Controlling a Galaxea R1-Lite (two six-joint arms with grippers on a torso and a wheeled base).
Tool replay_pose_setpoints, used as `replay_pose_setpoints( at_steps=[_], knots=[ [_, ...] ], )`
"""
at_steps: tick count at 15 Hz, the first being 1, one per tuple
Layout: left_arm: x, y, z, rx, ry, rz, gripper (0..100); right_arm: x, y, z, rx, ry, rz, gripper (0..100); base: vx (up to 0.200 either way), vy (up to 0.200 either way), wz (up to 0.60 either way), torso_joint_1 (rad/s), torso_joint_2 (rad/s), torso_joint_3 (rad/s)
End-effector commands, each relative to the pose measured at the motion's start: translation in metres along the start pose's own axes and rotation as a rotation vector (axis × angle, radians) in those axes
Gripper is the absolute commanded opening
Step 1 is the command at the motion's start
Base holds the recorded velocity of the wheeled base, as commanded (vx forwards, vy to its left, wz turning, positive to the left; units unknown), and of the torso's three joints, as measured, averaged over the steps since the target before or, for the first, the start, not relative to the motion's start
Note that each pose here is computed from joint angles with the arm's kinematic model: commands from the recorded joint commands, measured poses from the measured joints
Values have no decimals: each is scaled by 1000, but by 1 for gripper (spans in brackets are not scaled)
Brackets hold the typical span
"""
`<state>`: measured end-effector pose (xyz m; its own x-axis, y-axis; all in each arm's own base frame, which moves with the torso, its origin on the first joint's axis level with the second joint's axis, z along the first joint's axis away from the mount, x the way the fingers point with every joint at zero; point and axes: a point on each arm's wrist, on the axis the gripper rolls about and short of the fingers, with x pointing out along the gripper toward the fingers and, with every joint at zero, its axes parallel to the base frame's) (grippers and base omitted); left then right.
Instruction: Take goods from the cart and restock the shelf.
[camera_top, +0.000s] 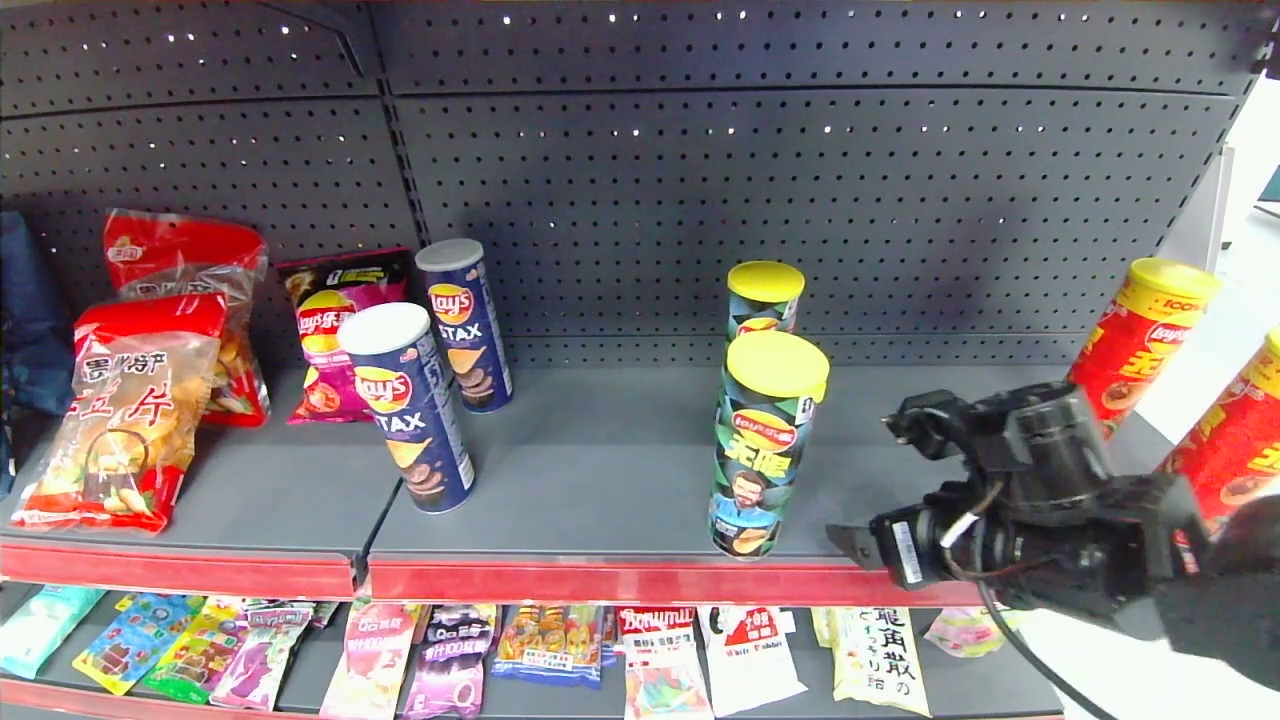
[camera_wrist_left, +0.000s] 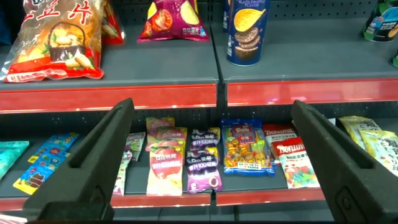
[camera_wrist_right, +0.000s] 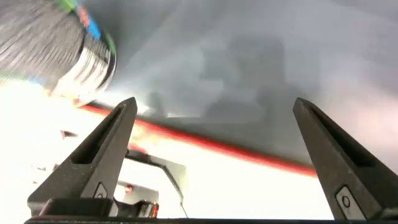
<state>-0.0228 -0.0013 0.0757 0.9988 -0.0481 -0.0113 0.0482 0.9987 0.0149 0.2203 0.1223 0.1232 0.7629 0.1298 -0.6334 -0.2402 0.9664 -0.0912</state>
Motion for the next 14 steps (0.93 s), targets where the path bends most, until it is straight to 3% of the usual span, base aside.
replay_pose_setpoints(
  at_steps=[1, 4, 6, 7, 9, 11, 13, 14],
  knots=[
    [0, 0, 0, 0, 1, 1, 100, -93, -36, -36, 42, -212, 10, 100, 0, 0, 0, 0, 0, 0],
    [0, 0, 0, 0, 1, 1, 100, -151, -70, -74, 4, -442, -64, 100, 0, 0, 0, 0, 0, 0],
    [0, 0, 0, 0, 1, 1, 100, -177, -73, -104, 15, -595, -89, 100, 0, 0, 0, 0, 0, 0],
    [0, 0, 0, 0, 1, 1, 100, -180, -73, -109, 21, -617, -104, 100, 0, 0, 0, 0, 0, 0],
    [0, 0, 0, 0, 1, 1, 100, -198, -66, -147, 18, -728, -125, 100, 0, 0, 0, 0, 0, 0],
    [0, 0, 0, 0, 1, 1, 100, -205, -62, -174, 32, -749, -122, 100, 0, 0, 0, 0, 0, 0],
    [0, 0, 0, 0, 1, 1, 100, -204, -64, -178, 129, -702, -225, 100, 0, 0, 0, 0, 0, 0],
    [0, 0, 0, 0, 1, 1, 100, -199, -64, -182, 129, -680, -205, 100, 0, 0, 0, 0, 0, 0]
  ],
)
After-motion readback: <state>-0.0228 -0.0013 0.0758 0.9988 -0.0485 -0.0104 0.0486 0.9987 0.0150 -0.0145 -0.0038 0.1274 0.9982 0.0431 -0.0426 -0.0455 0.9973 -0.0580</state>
